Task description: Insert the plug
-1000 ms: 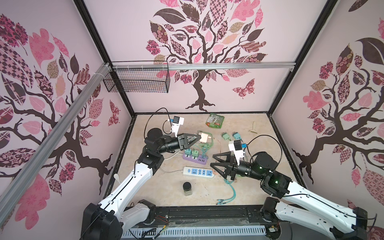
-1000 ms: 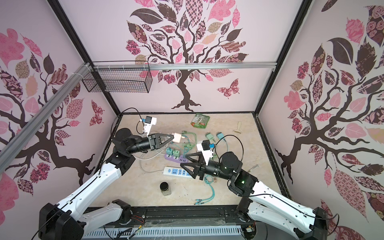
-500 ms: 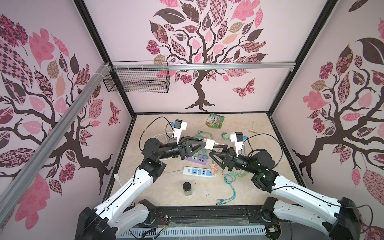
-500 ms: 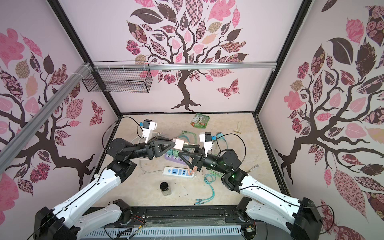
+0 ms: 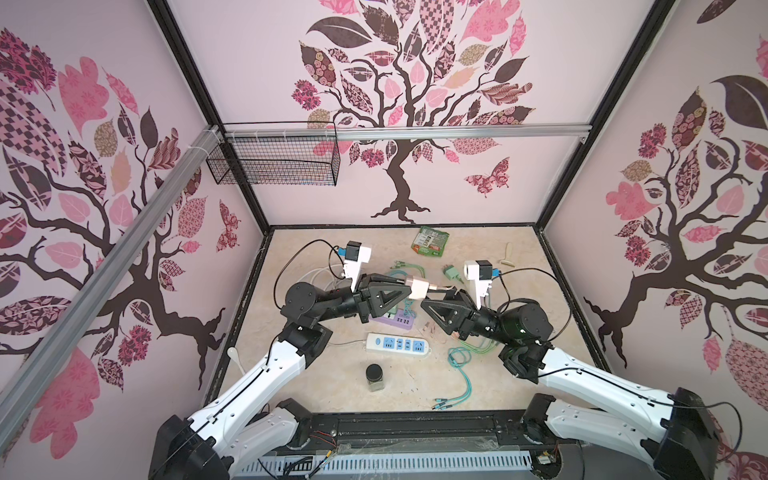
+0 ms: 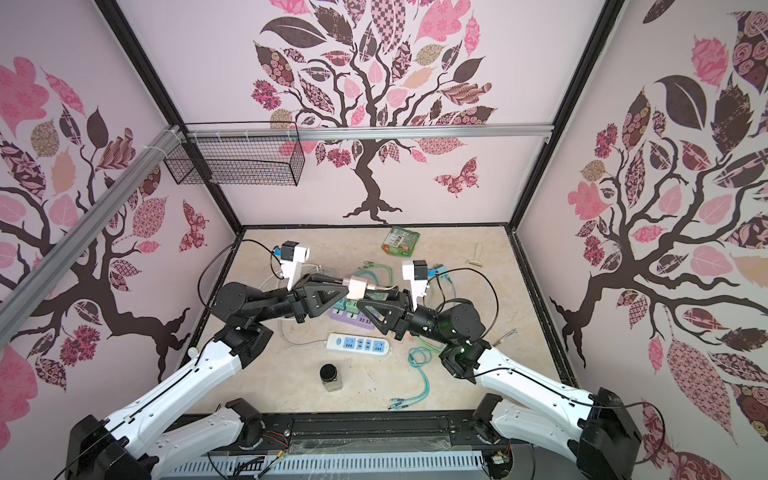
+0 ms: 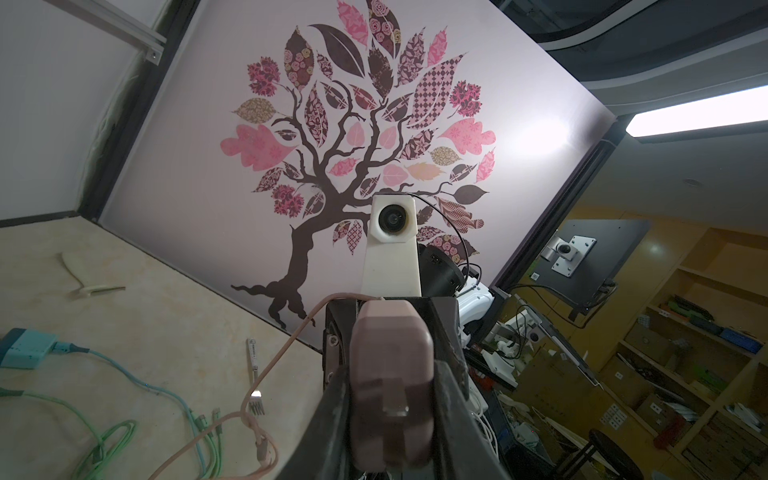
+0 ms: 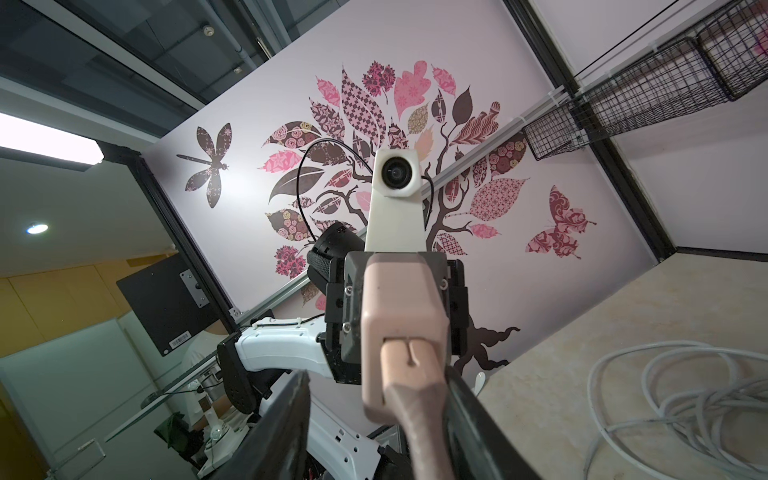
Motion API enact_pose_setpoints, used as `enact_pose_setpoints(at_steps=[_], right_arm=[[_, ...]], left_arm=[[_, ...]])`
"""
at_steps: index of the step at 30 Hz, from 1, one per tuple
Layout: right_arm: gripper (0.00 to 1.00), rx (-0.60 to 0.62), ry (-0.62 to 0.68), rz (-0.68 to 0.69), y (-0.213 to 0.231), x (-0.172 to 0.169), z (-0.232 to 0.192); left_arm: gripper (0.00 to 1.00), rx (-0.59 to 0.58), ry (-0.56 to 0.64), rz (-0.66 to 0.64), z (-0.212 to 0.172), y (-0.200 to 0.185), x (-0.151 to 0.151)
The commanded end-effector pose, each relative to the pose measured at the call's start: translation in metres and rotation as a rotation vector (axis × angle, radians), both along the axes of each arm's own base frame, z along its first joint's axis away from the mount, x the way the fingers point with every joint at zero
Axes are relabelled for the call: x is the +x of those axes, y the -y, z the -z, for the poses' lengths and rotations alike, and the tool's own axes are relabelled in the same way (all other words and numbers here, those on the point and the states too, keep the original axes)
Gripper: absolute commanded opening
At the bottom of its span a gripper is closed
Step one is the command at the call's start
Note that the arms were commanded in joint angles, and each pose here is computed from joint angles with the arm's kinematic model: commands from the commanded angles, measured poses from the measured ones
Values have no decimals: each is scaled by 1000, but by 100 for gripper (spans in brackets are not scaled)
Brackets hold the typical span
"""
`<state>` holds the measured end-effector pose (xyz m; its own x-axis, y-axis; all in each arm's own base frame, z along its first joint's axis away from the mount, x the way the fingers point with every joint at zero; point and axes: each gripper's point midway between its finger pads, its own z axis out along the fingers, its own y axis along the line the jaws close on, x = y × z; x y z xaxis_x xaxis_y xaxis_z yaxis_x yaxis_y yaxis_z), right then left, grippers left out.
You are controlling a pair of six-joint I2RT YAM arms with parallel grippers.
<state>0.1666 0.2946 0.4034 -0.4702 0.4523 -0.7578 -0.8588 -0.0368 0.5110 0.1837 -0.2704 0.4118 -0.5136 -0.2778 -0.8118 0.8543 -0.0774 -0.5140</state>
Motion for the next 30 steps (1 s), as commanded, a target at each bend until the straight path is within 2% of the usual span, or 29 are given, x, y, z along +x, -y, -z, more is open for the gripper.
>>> enact_pose_setpoints(at_steps=[1,17,30], right_arm=[[49,89,66,-20,6,-7,-36],[39,102,57,-49,-2,-3,-41],[28,93,57,-18,0,-1,-39]], left_arm=[[0,-30,41,9,-5,-3,-10],[0,-42,58,-9,-5,-5,-12],[0,-21,40,-41,3,-5,-8]])
